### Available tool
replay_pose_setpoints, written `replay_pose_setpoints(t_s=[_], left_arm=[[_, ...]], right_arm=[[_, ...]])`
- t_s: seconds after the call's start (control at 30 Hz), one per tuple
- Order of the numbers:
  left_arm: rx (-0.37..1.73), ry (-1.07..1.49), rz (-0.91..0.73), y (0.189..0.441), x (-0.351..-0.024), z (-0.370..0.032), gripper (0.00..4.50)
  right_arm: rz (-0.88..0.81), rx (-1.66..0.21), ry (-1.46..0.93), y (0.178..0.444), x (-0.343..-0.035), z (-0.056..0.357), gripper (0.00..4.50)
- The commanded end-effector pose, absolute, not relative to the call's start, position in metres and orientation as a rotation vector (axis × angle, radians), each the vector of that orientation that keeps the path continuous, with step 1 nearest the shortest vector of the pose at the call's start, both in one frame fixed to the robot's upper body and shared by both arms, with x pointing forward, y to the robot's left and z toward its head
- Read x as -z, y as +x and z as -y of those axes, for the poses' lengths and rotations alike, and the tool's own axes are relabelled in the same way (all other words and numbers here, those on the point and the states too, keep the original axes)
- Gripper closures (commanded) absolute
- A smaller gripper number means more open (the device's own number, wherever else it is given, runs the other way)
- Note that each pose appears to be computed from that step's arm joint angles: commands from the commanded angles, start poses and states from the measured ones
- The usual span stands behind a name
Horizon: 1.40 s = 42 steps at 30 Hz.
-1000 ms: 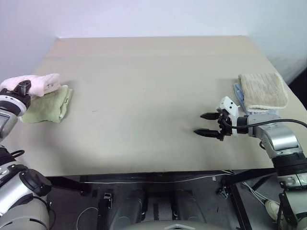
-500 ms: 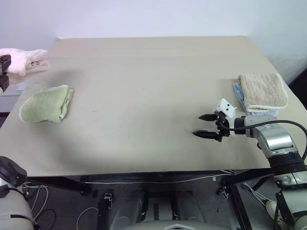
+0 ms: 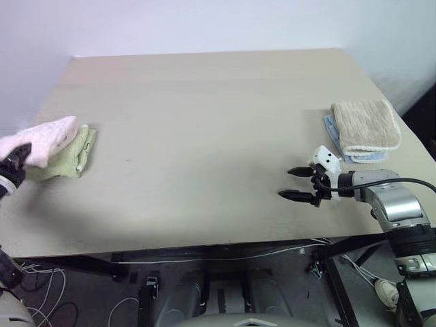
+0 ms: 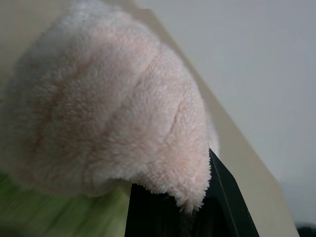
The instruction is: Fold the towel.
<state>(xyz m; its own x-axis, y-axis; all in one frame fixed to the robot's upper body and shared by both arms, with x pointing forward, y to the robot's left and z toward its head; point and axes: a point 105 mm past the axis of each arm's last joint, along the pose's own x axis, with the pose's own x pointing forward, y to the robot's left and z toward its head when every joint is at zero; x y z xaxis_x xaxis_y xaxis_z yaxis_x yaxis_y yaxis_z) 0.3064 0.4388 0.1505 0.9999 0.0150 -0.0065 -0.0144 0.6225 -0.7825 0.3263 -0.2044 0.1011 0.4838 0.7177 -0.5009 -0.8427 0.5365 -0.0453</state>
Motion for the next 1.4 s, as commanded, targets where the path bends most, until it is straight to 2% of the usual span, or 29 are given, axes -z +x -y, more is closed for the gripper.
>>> replay_pose_setpoints(t_s=[0.03,0.17,0.43,0.57,0.7,0.8,0.9,1.03,1.17,1.33,1.4], left_arm=[[0.012,-0.861,0.120,0.304,-0.185,-0.449,4.45],[0.013,-0.856,0.121,0.307,-0.193,-0.448,4.45],[0.030,-0.894,0.077,0.319,-0.177,-0.434,4.45],[-0.035,-0.900,0.053,0.322,-0.165,-0.436,4.45],[-0.065,-0.956,0.068,0.321,-0.156,-0.438,3.39],[-0.072,-0.999,0.097,0.318,-0.156,-0.440,2.40],[-0.010,-0.995,0.025,0.318,-0.146,-0.427,1.41],[0.010,-1.044,0.041,0.309,-0.147,-0.427,0.11],[0.049,-1.037,0.003,0.297,-0.143,-0.419,0.02],[0.057,-1.110,0.080,0.281,-0.154,-0.423,0.02],[0.068,-1.091,0.032,0.279,-0.152,-0.415,0.02]], right_arm=[[-0.404,-0.957,-0.342,0.332,-0.118,0.208,0.00],[-0.385,-0.960,-0.347,0.336,-0.123,0.205,0.00],[-0.396,-0.959,-0.373,0.334,-0.115,0.204,0.00],[-0.398,-0.946,-0.382,0.333,-0.114,0.207,0.00],[-0.409,-0.937,-0.395,0.331,-0.109,0.209,0.00],[-0.402,-0.931,-0.392,0.332,-0.109,0.209,0.00],[-0.396,-0.926,-0.403,0.332,-0.109,0.209,0.00],[-0.380,-0.929,-0.397,0.334,-0.111,0.206,0.00],[-0.372,-0.929,-0.397,0.337,-0.110,0.203,0.00],[-0.361,-0.939,-0.383,0.340,-0.106,0.196,0.00],[-0.357,-0.949,-0.379,0.340,-0.105,0.193,0.00]])
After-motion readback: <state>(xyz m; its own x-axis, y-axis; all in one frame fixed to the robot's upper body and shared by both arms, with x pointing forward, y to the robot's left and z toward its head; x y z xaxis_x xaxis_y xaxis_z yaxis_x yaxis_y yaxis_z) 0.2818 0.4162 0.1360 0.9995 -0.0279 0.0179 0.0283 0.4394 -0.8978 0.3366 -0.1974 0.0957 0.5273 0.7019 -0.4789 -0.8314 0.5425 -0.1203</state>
